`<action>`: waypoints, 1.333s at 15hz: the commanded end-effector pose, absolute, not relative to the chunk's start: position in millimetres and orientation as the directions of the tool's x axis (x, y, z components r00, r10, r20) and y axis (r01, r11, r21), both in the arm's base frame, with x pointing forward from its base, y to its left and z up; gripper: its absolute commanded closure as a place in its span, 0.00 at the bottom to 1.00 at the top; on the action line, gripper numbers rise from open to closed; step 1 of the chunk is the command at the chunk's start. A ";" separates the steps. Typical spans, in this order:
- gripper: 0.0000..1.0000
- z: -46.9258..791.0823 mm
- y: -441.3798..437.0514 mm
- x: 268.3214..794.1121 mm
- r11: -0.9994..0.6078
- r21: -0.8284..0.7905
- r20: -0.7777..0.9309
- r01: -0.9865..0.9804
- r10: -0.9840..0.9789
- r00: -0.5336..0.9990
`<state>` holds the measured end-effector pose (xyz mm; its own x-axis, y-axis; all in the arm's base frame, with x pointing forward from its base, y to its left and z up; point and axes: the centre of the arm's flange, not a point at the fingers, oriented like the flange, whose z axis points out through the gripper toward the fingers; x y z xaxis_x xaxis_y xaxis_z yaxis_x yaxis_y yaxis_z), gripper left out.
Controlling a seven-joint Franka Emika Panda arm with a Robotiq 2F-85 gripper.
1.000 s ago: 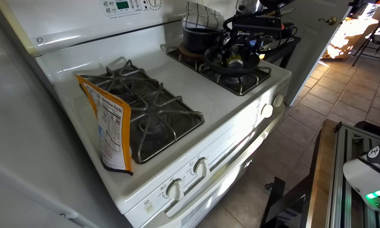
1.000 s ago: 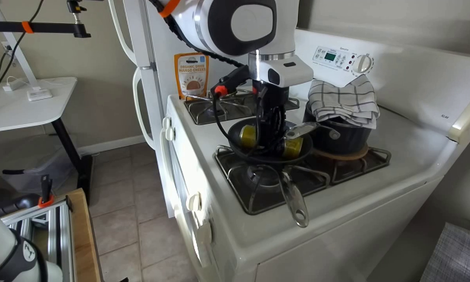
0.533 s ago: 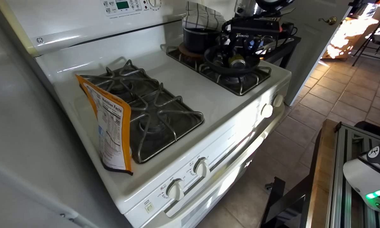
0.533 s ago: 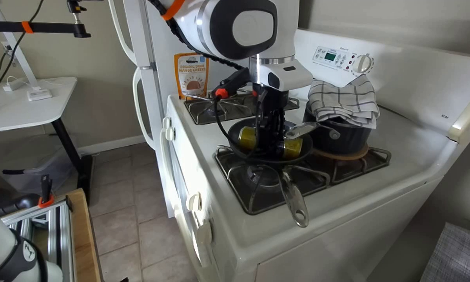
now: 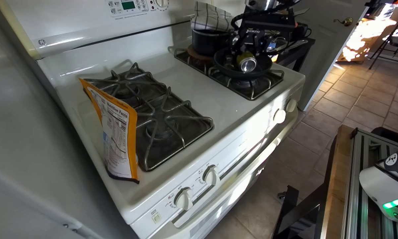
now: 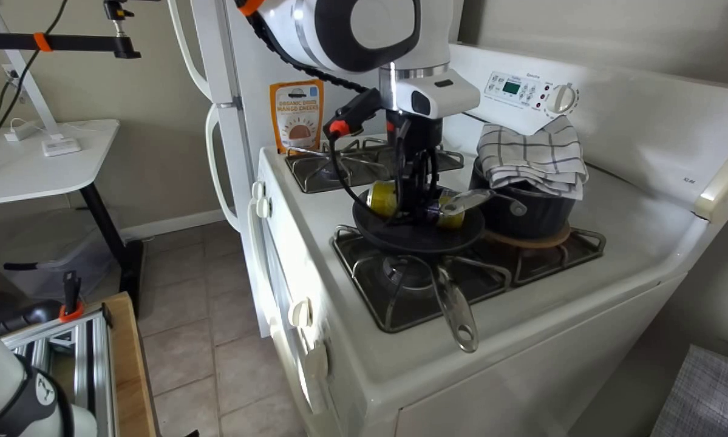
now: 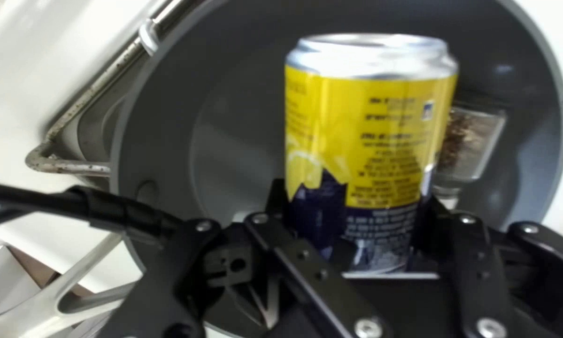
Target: Remove the yellow can from the pan and put it on the stove
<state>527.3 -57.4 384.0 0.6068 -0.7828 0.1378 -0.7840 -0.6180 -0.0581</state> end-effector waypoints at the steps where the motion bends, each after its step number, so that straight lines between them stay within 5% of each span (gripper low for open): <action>1: 0.65 418.1 -48.0 516.1 -0.679 -0.083 0.179 -0.730 -0.730 0.659; 9: 0.65 471.8 -19.7 577.7 -0.911 -0.187 0.165 -0.367 -0.398 0.903; 10: 0.40 455.5 -20.1 550.4 -0.892 -0.144 0.196 -0.429 -0.451 0.871; 16: 0.40 461.0 -13.2 569.1 -0.911 -0.176 0.184 -0.372 -0.402 0.897; 17: 0.65 460.5 -13.2 569.3 -0.912 -0.175 0.184 -0.371 -0.401 0.898; 20: 0.65 467.5 17.3 617.9 -0.952 -0.156 0.231 -0.265 -0.296 0.927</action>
<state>574.2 -9.2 458.4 0.9038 -0.3826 0.1916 -0.3539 -0.9201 -0.1677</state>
